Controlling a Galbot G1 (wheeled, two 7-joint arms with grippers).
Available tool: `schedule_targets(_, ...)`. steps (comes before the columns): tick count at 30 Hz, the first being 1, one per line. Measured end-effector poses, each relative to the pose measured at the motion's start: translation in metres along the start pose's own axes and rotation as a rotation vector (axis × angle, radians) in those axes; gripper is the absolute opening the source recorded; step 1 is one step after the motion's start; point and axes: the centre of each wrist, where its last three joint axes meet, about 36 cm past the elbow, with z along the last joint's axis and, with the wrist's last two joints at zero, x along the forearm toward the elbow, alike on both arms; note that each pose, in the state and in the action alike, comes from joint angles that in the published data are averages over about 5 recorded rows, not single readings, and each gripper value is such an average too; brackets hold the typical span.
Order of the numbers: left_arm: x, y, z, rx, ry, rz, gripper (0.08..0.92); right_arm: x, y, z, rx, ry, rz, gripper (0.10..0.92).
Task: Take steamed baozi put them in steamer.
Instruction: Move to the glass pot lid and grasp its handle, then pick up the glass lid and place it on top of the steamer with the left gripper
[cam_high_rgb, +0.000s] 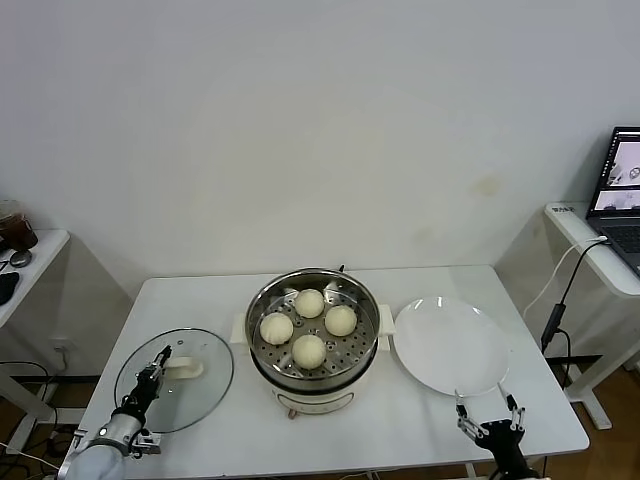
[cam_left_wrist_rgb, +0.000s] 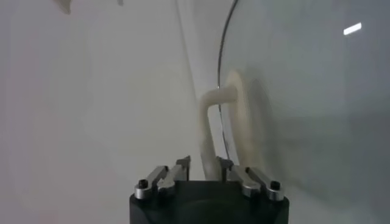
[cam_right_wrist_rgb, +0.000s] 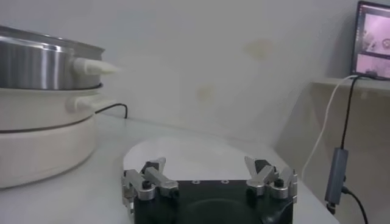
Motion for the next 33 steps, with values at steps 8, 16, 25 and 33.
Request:
schedule_targets(8, 0.012, 0.015, 0.005, 0.029, 0.006, -0.038, 0.177, 0.0, 0.002, -0.006, 0.012, -0.015, -0.029, 0.823)
schedule_targets(16, 0.042, 0.053, 0.007, 0.048, 0.028, -0.103, 0.176, -0.001, 0.004, -0.011, 0.014, -0.029, -0.062, 0.823)
schedule_targets(25, 0.065, 0.124, 0.003, 0.074, 0.086, -0.163, 0.176, 0.0, 0.011, -0.012, 0.001, -0.032, -0.101, 0.823)
schedule_targets(33, 0.062, 0.195, -0.043, 0.124, 0.065, -0.176, 0.176, -0.004, 0.02, -0.008, 0.003, -0.034, -0.113, 0.823)
